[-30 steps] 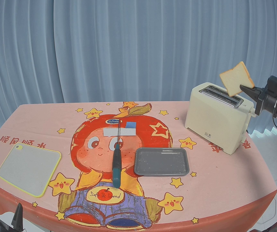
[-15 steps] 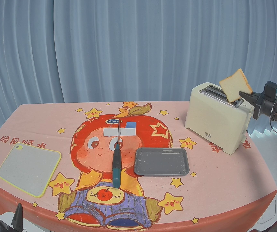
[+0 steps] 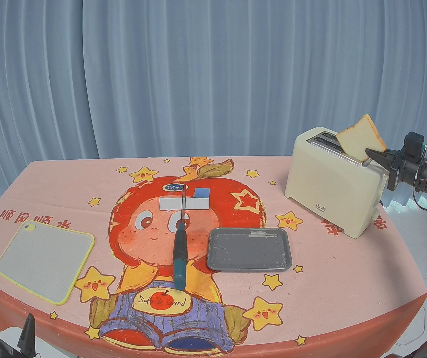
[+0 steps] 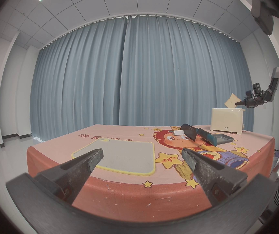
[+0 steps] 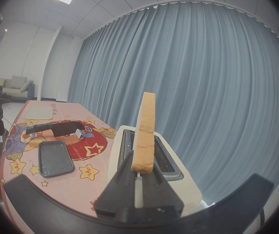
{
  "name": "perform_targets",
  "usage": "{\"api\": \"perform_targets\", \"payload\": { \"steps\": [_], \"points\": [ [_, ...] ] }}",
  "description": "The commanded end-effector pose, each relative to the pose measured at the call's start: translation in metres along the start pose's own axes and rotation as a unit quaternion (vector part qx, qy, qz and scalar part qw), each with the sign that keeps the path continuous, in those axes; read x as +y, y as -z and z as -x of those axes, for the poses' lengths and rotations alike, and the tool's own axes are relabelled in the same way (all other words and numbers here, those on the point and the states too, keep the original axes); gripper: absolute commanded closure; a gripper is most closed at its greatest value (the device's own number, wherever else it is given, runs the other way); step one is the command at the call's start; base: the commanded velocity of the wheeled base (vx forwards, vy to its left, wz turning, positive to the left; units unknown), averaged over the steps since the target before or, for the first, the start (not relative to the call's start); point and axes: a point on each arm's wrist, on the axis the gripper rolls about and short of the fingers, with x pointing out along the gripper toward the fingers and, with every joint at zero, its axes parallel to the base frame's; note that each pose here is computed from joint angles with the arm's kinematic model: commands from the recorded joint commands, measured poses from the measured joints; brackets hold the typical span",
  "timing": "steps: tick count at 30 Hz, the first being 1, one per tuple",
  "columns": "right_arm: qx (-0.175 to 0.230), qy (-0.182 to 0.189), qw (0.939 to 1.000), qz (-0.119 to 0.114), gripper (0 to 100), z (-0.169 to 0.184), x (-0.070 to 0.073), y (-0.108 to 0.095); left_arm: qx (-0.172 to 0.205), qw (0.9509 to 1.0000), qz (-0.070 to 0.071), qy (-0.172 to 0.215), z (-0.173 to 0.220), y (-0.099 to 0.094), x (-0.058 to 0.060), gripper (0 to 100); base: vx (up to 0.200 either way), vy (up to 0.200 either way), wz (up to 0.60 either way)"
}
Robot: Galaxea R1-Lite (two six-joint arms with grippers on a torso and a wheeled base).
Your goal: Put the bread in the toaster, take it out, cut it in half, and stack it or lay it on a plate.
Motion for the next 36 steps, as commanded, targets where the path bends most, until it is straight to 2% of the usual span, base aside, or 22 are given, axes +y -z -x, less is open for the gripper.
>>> {"api": "perform_targets", "payload": {
  "steps": [1, 23, 36],
  "points": [
    [0.002, 0.0, 1.0, -0.002, 100, 0.0, 0.0, 0.001, 0.006, 1.0, 0.0, -0.001, -0.001, 0.005, 0.0, 0, 0.0, 0.0, 0.0],
    [0.008, -0.003, 0.9999, -0.006, 100, -0.014, -0.007, 0.008, 0.006, 1.0, 0.0, -0.001, -0.001, 0.005, 0.0, 0, 0.0, 0.0, 0.0],
    [0.007, -0.01, 0.9999, -0.006, 100, -0.02, -0.005, 0.008, 0.006, 1.0, 0.0, 0.0, -0.001, 0.005, 0.0, 0, 0.0, 0.0, 0.0]
  ]
}}
